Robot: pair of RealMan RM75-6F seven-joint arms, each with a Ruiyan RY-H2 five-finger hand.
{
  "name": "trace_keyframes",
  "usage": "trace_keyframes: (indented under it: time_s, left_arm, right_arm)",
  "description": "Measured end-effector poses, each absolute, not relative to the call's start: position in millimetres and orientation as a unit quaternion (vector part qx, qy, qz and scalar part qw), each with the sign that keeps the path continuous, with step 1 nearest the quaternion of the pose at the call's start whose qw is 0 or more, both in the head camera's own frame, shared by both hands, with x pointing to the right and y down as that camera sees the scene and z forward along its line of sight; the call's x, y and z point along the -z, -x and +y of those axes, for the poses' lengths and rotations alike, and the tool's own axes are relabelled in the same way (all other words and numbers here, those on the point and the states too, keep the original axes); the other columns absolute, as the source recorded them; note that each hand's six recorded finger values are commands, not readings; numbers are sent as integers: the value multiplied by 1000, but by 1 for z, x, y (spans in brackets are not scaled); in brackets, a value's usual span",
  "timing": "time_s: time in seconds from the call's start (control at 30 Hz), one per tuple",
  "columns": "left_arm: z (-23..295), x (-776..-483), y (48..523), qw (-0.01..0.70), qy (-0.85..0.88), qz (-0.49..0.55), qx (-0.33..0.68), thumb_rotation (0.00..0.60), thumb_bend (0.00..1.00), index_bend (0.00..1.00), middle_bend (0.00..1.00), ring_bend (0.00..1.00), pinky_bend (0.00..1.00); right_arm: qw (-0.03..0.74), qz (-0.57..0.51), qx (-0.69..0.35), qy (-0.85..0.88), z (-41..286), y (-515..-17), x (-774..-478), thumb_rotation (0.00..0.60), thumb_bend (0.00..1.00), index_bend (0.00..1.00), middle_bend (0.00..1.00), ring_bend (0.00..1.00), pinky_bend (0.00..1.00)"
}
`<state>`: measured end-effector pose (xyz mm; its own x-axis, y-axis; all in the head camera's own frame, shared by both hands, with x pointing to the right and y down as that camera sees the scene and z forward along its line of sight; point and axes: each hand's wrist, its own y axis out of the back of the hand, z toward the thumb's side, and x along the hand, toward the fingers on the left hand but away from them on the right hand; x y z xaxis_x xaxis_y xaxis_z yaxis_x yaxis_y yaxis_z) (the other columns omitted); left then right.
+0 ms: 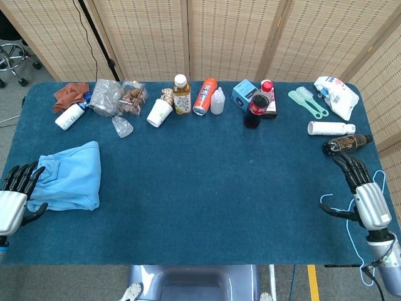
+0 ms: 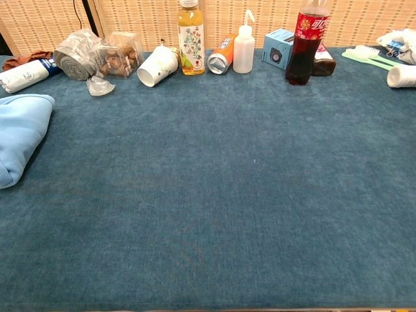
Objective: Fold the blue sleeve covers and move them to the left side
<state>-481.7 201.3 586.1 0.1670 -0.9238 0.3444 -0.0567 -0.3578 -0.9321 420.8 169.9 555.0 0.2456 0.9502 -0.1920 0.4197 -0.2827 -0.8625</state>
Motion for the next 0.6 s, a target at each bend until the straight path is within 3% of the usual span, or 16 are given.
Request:
trace_keyframes:
  time_s: [0.27, 0.43, 0.6]
  left_arm:
    - [208, -570, 455, 383, 626, 450, 509, 600, 259, 0, 0, 0, 0]
    - [210, -565, 445, 362, 622, 462, 518, 600, 56, 0, 0, 0, 0]
    - [211, -565, 443, 362, 618, 455, 528, 600, 32, 0, 0, 0, 0]
  right_arm:
    - [397, -469, -407, 676, 170, -428, -550, 600, 0, 0, 0, 0, 0]
    - [401, -468, -423, 664, 171, -431, -547, 600, 0, 0, 0, 0, 0]
    - [400, -473, -427, 659, 171, -433, -544, 600, 0, 0, 0, 0, 0]
